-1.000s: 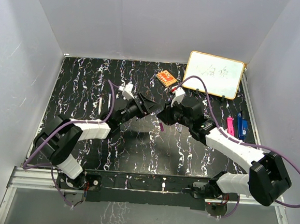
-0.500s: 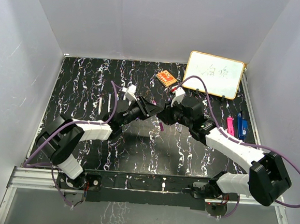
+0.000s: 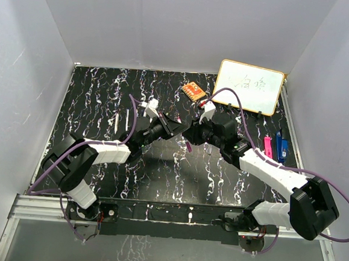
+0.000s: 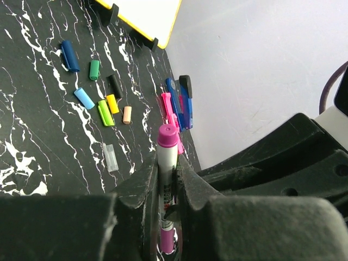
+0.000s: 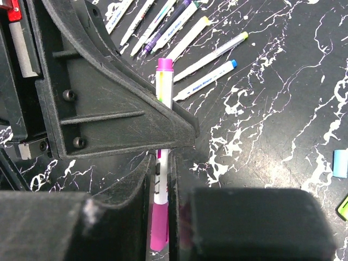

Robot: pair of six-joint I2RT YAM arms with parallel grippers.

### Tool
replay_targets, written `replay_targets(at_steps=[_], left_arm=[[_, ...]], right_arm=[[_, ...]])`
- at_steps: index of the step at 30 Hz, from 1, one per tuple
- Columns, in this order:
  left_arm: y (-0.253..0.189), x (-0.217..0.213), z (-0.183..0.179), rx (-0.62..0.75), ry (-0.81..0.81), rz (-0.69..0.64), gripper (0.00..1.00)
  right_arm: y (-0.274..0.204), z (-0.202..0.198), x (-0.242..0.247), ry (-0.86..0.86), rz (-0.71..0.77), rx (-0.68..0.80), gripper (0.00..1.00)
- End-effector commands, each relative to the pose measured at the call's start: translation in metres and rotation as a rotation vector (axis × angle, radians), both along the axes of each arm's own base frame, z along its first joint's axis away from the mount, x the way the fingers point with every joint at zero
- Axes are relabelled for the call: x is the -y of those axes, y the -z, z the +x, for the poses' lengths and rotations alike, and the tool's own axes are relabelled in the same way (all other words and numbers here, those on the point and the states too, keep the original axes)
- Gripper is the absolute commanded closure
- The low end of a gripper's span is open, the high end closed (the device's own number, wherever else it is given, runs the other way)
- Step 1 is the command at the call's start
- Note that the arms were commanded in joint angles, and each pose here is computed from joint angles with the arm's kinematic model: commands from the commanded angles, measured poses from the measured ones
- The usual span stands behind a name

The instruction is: Open the pen caps

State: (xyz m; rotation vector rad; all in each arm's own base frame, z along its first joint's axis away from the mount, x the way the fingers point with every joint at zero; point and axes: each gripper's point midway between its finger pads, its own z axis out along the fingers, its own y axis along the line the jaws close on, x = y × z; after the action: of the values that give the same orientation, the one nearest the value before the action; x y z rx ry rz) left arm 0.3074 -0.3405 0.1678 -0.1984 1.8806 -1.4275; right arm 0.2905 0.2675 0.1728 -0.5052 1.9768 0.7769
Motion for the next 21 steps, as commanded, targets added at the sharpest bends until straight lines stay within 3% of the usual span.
replay_targets(at_steps=[1, 4, 8, 21], left_arm=[[-0.014, 0.002, -0.001, 0.047, 0.004, -0.025, 1.0], [-0.017, -0.001, 0.0, 0.053, -0.012, -0.015, 1.0], [-0.023, -0.006, 0.005, 0.069, -0.045, 0.033, 1.0], [-0.041, -0.005, 0.012, 0.104, -0.051, 0.038, 1.0]], right_arm=[[-0.025, 0.008, -0.005, 0.004, 0.05, 0.076, 0.79], [-0.023, 0.005, -0.004, -0.001, 0.04, 0.066, 0.59], [-0.017, 0.0, -0.002, -0.015, 0.015, 0.047, 0.49], [0.007, -0.012, -0.003, -0.066, -0.021, -0.025, 0.51]])
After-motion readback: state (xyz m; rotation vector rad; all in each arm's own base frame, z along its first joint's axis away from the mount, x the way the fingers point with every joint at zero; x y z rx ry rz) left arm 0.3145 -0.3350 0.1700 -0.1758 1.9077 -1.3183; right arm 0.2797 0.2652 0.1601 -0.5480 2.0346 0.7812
